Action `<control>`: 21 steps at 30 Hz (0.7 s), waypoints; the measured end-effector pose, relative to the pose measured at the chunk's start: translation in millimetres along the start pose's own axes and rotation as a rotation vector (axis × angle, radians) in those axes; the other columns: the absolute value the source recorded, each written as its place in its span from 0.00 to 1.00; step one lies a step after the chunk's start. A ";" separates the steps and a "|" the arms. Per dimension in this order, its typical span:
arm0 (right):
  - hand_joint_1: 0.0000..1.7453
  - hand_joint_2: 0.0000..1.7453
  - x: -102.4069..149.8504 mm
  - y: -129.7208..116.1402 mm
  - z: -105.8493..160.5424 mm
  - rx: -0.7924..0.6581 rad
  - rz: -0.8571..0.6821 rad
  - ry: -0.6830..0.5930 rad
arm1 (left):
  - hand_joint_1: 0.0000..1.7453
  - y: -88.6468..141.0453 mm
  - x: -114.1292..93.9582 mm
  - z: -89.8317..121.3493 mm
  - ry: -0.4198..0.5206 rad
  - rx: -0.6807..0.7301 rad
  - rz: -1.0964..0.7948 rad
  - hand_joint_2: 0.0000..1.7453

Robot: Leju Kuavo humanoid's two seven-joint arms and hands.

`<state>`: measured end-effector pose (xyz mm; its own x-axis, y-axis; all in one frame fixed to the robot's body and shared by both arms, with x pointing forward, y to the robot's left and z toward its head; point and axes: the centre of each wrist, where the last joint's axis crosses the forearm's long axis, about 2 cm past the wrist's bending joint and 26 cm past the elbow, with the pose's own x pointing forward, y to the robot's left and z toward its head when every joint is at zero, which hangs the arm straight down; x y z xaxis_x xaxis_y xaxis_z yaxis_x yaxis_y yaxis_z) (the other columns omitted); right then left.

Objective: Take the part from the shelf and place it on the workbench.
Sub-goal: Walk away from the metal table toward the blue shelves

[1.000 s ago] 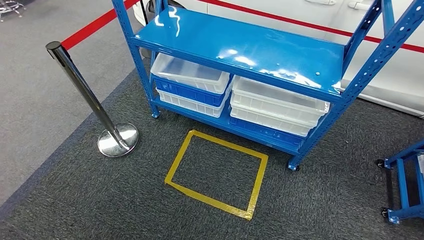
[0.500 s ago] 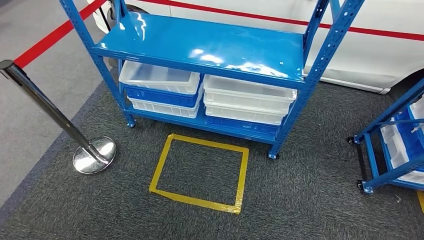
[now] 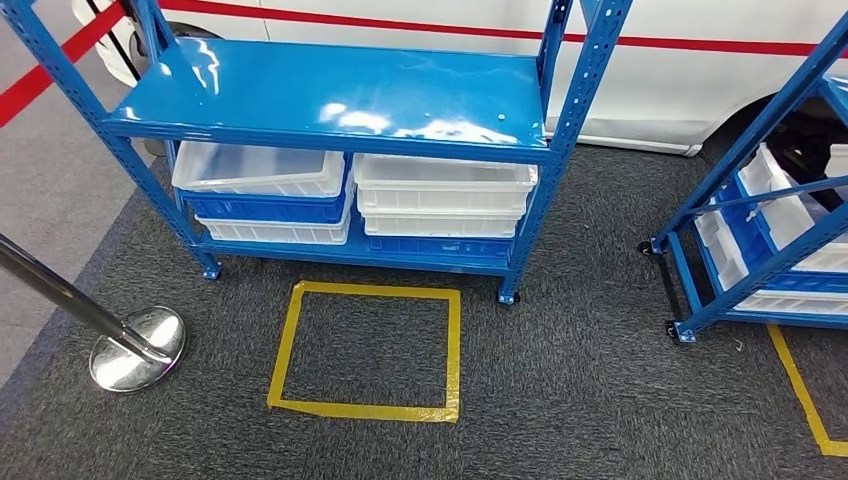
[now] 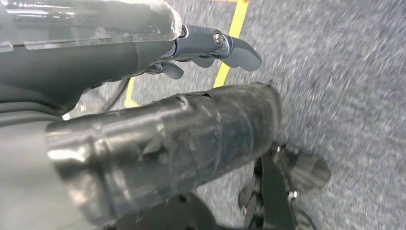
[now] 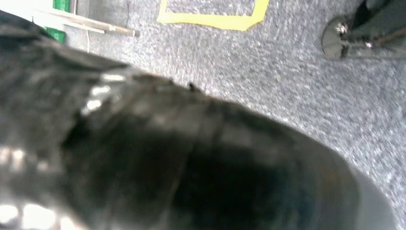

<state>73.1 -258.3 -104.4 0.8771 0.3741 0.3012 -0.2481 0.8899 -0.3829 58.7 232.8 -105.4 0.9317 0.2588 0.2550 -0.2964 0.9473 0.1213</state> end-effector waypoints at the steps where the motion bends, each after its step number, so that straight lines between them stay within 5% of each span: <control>1: 0.00 0.00 -1.2 0.4 0.3 0.000 0.001 0.003 | 0.00 -0.1 0.5 0.0 -0.001 0.000 0.000 0.00; 2: 0.00 0.00 -1.9 0.6 0.5 -0.001 0.001 0.008 | 0.00 -0.2 0.5 0.0 -0.001 0.001 0.001 0.00; 4: 0.00 0.50 -1.0 0.1 0.3 -0.006 -0.002 0.016 | 0.00 0.1 -0.5 0.1 0.001 0.002 0.000 0.00; 6: 0.00 1.00 0.3 -0.4 -0.1 -0.010 -0.013 0.024 | 0.00 0.5 -1.8 0.2 0.005 0.006 -0.001 0.50; 8: 0.00 1.00 -0.2 -0.3 0.0 -0.011 -0.036 0.033 | 0.00 0.8 -2.1 0.2 0.013 0.015 -0.002 1.00; 21: 0.00 1.00 -0.6 -0.5 -0.7 0.037 -0.209 0.066 | 0.00 2.0 -0.1 -0.3 0.052 0.042 -0.006 1.00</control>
<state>72.9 -259.2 -105.0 0.9357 0.1636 0.3126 -0.0716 0.9557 -0.2856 58.0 234.7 -105.5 0.9427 0.2638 0.2043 -0.2985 0.9403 0.1633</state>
